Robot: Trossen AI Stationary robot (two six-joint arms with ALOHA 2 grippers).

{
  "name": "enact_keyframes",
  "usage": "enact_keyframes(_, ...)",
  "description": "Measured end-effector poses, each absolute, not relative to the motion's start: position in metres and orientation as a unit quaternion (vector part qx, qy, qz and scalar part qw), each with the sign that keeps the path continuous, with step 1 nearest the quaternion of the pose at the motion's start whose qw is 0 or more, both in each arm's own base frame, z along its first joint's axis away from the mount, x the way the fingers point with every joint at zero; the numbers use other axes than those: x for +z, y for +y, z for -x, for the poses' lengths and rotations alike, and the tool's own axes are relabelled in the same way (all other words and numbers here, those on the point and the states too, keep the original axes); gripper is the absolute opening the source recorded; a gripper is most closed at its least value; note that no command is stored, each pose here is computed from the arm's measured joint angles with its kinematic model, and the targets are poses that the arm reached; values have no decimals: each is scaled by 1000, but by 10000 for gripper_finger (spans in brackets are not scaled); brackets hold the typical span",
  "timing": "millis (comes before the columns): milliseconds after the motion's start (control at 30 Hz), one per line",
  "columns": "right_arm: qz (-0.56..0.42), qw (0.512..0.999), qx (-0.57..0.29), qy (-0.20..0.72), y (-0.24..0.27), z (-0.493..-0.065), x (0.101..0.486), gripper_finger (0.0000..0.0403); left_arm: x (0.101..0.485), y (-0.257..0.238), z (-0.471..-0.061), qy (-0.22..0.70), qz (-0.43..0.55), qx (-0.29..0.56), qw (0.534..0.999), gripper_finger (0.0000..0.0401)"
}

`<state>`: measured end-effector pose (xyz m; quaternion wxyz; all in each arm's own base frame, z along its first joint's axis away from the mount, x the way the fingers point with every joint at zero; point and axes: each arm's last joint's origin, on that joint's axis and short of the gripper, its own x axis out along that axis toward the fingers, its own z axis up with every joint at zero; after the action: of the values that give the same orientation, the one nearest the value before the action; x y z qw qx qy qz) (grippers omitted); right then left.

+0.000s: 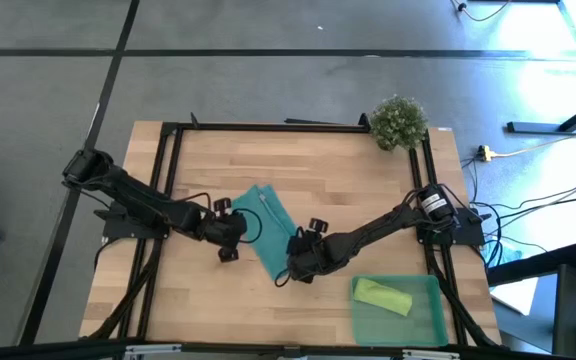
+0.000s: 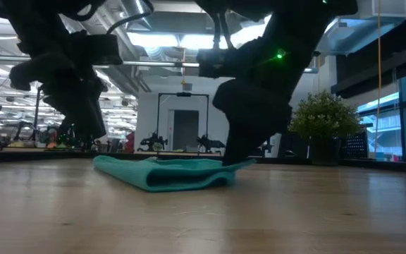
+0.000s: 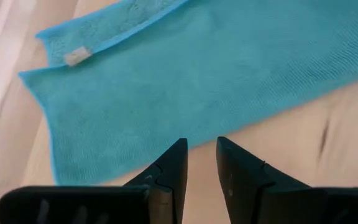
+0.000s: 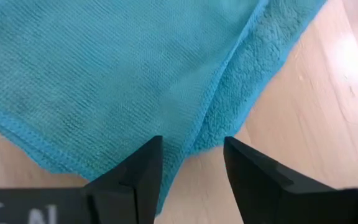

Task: Roll microfiber towels into tight, uniform cylinder then place into a basket
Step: Fold the blue microfiber cloth

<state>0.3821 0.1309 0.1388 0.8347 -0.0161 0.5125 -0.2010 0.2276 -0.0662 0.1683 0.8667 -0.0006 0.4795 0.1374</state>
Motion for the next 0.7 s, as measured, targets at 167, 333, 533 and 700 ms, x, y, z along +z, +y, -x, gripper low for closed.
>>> enact_keyframes(167,23,837,-178,516,138,-378,146,172,170,-71,-229,467,3,128,875,80)
enact_keyframes(333,45,841,-117,526,157,-370,152,172,172,-73,-232,449,11,123,885,80)
enact_keyframes(533,64,861,-88,497,185,-361,149,172,168,-77,-245,419,-2,106,902,80)
enact_keyframes(700,87,877,-77,466,197,-361,131,172,154,-72,-258,417,-24,106,902,80)
